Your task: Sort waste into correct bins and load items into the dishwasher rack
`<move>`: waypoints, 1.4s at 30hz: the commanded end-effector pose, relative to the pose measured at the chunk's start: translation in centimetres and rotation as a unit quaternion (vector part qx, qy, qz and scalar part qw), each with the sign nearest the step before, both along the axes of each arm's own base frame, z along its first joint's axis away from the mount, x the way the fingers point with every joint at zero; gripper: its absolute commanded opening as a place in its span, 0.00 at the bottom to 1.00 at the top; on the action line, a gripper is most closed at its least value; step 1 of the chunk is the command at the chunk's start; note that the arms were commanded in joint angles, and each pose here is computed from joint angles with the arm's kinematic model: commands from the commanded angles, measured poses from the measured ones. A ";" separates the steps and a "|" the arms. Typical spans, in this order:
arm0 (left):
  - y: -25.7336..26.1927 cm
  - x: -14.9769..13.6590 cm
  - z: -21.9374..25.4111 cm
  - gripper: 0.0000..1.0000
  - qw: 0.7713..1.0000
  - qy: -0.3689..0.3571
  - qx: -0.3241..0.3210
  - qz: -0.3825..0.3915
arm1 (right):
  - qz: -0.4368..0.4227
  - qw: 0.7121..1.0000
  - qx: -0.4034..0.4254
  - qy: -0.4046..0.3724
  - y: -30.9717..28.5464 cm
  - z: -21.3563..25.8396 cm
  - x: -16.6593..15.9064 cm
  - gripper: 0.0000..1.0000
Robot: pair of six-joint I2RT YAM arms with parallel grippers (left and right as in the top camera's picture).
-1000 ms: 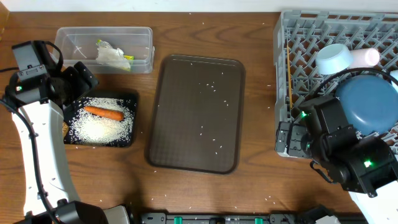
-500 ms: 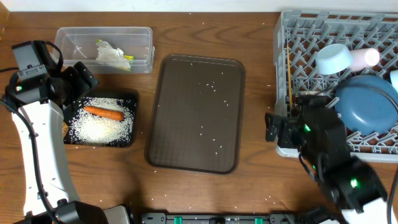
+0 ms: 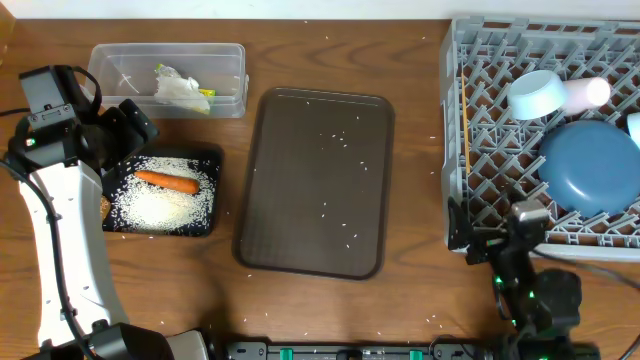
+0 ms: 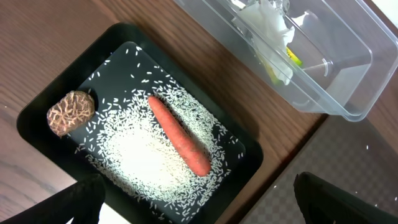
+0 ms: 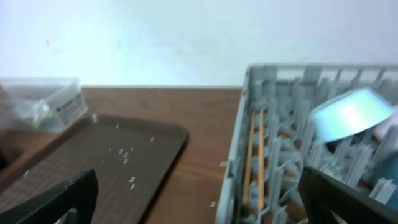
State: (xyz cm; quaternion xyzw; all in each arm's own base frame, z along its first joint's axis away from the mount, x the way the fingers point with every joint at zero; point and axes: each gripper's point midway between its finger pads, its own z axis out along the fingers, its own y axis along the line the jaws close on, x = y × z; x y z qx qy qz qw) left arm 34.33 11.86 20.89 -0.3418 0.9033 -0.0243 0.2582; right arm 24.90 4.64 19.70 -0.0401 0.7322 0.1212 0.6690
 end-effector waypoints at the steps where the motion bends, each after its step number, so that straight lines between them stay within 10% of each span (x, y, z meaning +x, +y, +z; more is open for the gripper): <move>1: 0.3 0.1 0.8 0.98 1.000 -0.010 0.005 0.005 | 0.010 0.999 -0.008 -0.036 -0.2 -0.3 -0.4 0.99; 42: 0.3 0.1 0.8 0.98 1.000 -0.010 0.005 0.005 | -0.059 0.998 -0.013 -0.008 -2.7 -3.8 -0.4 0.99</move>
